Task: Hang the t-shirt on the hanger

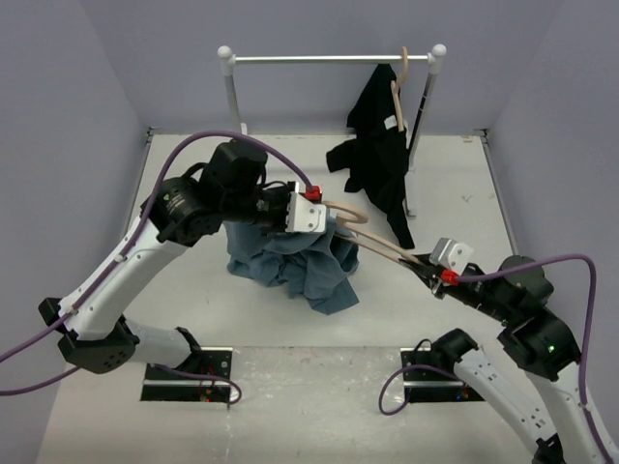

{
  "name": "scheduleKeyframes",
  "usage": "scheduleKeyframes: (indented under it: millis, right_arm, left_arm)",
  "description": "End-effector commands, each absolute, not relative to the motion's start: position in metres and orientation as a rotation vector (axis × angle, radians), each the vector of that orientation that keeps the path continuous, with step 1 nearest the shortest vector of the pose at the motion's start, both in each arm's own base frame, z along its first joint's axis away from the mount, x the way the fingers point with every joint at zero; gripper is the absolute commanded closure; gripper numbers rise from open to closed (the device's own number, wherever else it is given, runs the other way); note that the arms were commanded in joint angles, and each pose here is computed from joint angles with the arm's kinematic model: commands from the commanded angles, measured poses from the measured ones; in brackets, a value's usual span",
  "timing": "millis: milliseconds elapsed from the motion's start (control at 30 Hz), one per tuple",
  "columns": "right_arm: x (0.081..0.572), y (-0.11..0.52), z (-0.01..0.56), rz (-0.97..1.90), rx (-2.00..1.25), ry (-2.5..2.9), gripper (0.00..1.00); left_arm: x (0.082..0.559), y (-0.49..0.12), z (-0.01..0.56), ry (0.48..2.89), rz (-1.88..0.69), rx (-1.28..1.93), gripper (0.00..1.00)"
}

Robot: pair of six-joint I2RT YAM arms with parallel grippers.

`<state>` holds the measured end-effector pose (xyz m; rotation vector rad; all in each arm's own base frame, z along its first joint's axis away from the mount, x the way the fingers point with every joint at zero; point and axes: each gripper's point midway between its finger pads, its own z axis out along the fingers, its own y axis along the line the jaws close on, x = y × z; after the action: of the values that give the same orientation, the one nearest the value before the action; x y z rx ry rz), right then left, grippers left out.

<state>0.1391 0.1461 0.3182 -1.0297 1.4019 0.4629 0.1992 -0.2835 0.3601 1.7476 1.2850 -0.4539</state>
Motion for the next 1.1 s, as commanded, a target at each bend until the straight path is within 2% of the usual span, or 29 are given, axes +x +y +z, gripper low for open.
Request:
scheduleKeyframes:
  millis: [0,100,133,200,233,267,367,500,600,700,800,1067]
  right_arm:
    - [0.135,0.159,0.349,0.500,-1.053,1.259,1.00]
    - [0.143,0.162,0.353,0.514,-0.996,1.247,1.00]
    - [0.145,0.162,0.359,0.530,-0.950,1.244,0.92]
    - [0.159,0.153,0.365,0.517,-0.803,1.281,0.63]
    - [0.161,0.147,0.372,0.523,-0.715,1.289,0.39]
    - [0.178,0.116,0.378,0.443,-0.465,1.339,0.03]
    - [0.186,0.063,0.381,0.384,-0.048,1.379,0.01]
    - [0.177,0.042,0.371,0.475,0.222,1.402,0.01]
    - [0.176,0.076,0.356,0.713,0.253,1.469,0.01]
    - [0.187,0.133,0.338,0.937,0.148,1.569,0.01]
    - [0.203,0.167,0.326,1.068,0.122,1.610,0.02]
    - [0.236,0.231,0.304,1.326,0.080,1.674,0.22]
  left_arm:
    - [0.193,-0.289,0.392,1.200,-0.511,1.647,1.00]
    - [0.183,-0.287,0.395,1.176,-0.554,1.634,1.00]
    - [0.183,-0.286,0.393,1.191,-0.557,1.618,1.00]
    - [0.190,-0.283,0.392,1.263,-0.545,1.536,1.00]
    - [0.193,-0.281,0.388,1.298,-0.543,1.499,1.00]
    - [0.204,-0.269,0.376,1.383,-0.471,1.423,1.00]
    - [0.218,-0.257,0.377,1.452,-0.412,1.252,1.00]
    - [0.221,-0.239,0.402,1.445,-0.413,1.038,1.00]
    - [0.210,-0.233,0.417,1.434,-0.462,0.985,1.00]
    - [0.201,-0.235,0.420,1.452,-0.515,1.010,1.00]
    - [0.194,-0.239,0.416,1.486,-0.563,1.025,1.00]
    - [0.194,-0.246,0.406,1.532,-0.614,1.009,1.00]
